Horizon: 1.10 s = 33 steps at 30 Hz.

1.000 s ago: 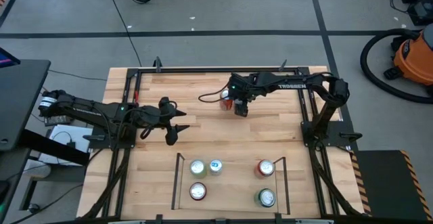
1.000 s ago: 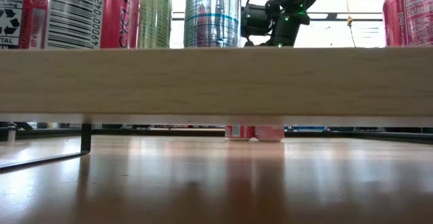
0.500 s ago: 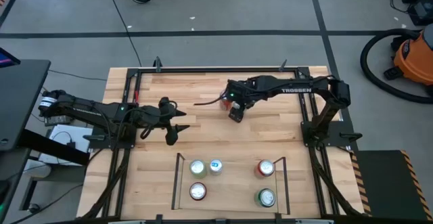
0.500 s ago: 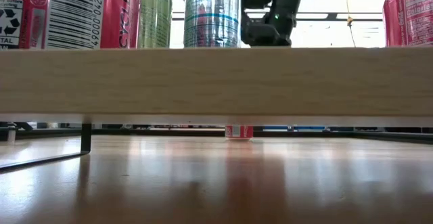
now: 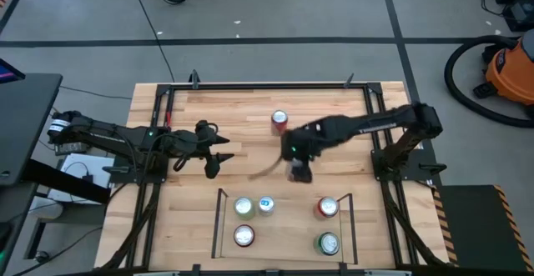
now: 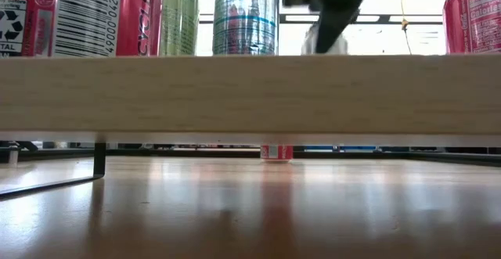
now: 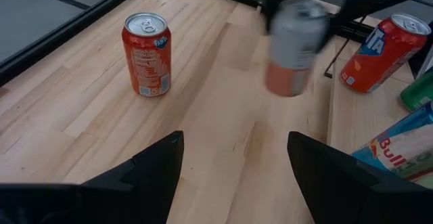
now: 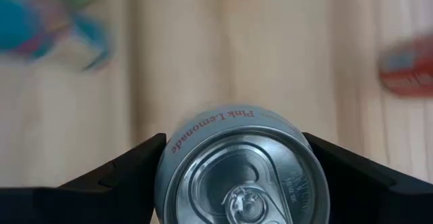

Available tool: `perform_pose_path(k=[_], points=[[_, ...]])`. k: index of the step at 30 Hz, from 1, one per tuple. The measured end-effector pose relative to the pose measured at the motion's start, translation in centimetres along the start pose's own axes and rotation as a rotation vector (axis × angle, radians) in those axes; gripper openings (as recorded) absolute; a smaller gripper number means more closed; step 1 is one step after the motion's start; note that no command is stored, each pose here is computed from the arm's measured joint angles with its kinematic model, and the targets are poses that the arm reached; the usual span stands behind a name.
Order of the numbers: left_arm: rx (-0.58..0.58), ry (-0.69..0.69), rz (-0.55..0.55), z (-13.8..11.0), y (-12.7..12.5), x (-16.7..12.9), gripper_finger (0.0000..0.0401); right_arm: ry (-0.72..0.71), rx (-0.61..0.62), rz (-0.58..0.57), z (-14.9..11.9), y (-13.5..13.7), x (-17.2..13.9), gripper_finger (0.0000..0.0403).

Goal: Place canned beverage on shelf
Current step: Put the orange white soda can on the shelf

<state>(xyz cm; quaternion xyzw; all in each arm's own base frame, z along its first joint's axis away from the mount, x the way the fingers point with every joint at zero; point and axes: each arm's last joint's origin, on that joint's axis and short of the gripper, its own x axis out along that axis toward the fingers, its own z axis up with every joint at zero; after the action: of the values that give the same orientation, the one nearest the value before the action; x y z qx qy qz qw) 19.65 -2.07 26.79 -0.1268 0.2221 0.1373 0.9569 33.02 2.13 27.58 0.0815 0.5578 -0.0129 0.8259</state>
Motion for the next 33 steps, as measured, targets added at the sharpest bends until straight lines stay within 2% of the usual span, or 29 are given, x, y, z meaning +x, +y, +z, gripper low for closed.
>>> perform_pose_path(k=[6,8,13,19,22,30,33], points=[[0.003,0.000,0.000,0.0,0.0,0.0,0.0274,-0.096,-0.358,0.092,-1.6,6.0,-2.0,0.0326],[0.003,0.000,0.000,0.0,0.0,0.0,0.0274,-0.135,-0.444,0.119,-2.1,7.7,-2.5,0.0326],[0.004,0.000,0.000,0.0,0.0,0.0,0.0274,-0.206,-0.545,0.165,-3.1,11.0,-3.1,0.0326],[0.009,0.000,0.000,0.0,0.0,0.0,0.0274,-0.291,-0.590,0.200,-3.5,13.6,-3.1,0.0326],[0.011,0.000,0.000,0.0,0.0,0.0,0.0274,-0.333,-0.525,0.199,-3.4,14.2,-3.2,0.0326],[0.011,0.001,0.000,0.0,0.0,0.0,0.0274,-0.300,-0.137,0.201,-3.0,14.5,-1.8,0.0326],[0.011,0.001,0.000,0.0,0.0,0.0,0.0274,-0.285,-0.096,0.231,-3.1,15.6,-0.6,0.0326]])
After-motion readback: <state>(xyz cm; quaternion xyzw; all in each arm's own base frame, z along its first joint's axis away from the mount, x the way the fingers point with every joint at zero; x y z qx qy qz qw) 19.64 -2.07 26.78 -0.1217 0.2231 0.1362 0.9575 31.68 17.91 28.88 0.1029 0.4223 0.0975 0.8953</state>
